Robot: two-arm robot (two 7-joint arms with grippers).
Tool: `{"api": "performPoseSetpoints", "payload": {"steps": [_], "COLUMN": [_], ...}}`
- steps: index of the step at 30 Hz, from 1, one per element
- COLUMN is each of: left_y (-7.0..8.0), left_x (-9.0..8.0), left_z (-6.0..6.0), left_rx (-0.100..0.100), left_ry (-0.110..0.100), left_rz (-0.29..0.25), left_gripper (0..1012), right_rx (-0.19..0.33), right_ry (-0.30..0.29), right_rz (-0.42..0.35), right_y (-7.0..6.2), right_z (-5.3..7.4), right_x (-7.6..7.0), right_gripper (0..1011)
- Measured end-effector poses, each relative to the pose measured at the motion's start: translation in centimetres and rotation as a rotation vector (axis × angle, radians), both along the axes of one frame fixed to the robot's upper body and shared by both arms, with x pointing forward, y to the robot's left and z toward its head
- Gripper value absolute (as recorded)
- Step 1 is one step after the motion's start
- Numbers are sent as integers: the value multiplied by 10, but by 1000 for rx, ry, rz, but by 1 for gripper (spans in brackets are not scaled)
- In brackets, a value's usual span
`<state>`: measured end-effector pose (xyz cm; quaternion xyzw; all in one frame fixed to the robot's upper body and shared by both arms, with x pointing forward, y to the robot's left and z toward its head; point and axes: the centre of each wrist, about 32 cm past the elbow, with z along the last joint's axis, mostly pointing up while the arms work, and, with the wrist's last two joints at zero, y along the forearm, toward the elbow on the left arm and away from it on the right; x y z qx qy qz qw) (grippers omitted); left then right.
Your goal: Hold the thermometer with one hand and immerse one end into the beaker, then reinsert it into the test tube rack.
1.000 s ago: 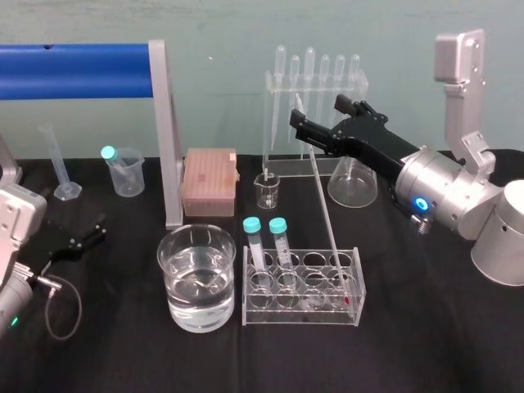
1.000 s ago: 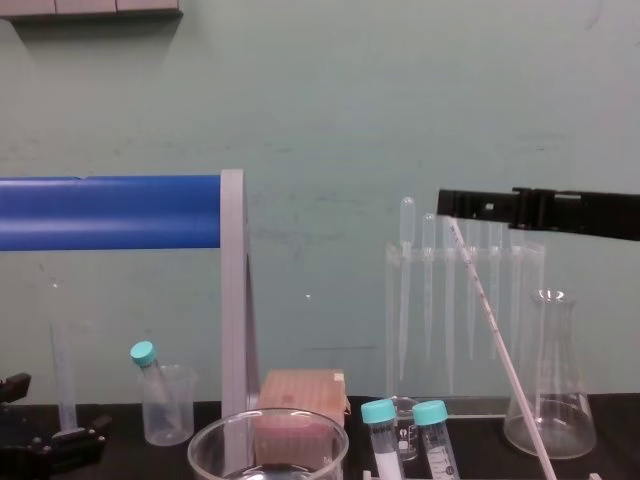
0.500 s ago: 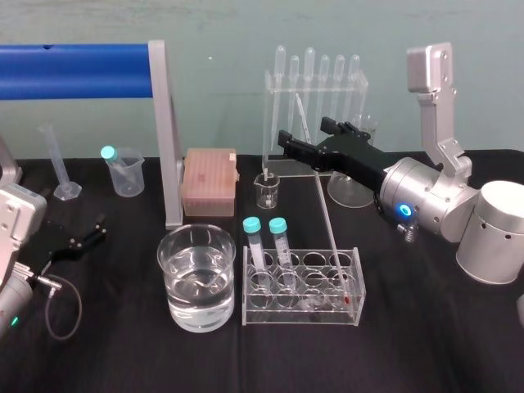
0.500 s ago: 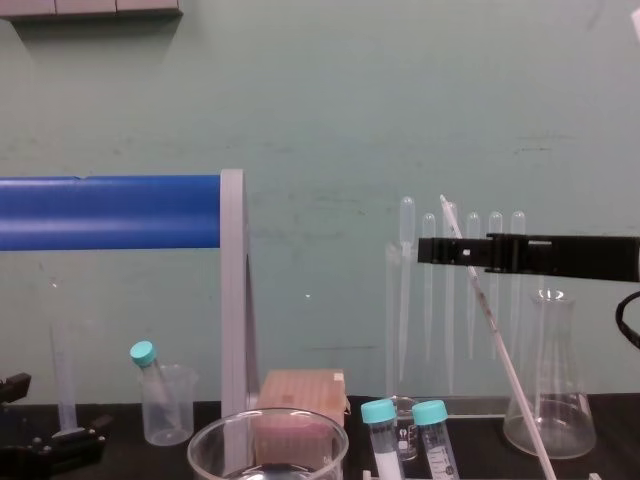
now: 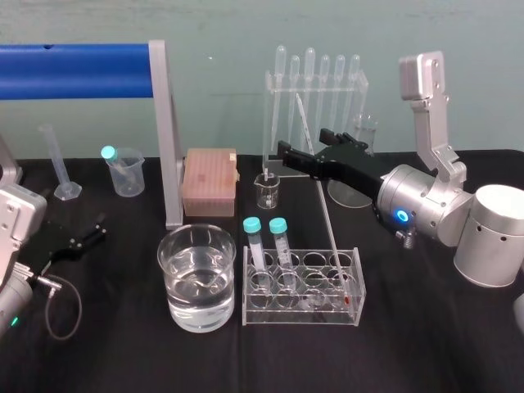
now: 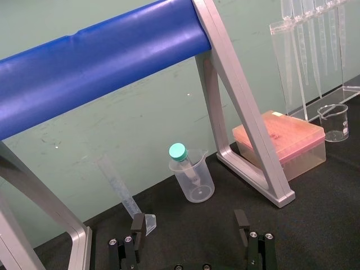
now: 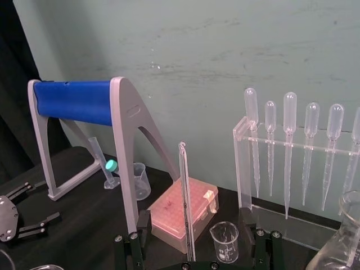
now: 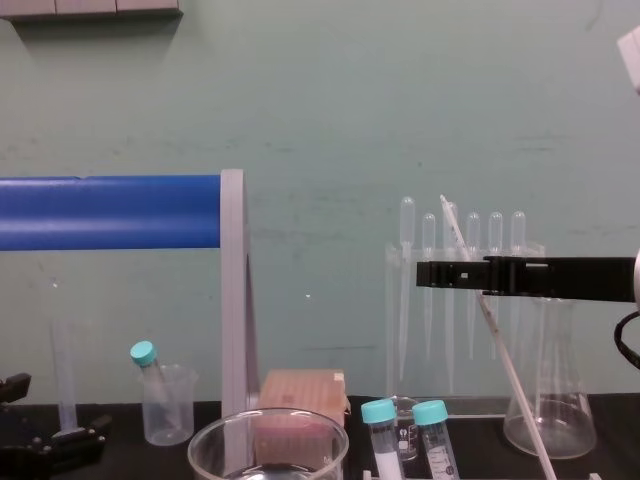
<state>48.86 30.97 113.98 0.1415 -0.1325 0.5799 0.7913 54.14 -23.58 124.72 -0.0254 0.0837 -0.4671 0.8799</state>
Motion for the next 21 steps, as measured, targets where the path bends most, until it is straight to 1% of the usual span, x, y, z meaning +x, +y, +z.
{"api": "performPoseSetpoints", "payload": {"steps": [4,21], "left_y": [0,0], "left_x": [0,0], "left_z": [0,0], "left_rx": [0,0], "left_ry": [0,0], "left_rz": [0,0], "left_gripper": [1008,1008], "right_rx": [-1,0], "right_ry": [7,4], "right_rz": [-3,-5], "right_y": [0,-1], "right_z": [0,1], "right_x": [0,0], "right_gripper": [1003,1003]}}
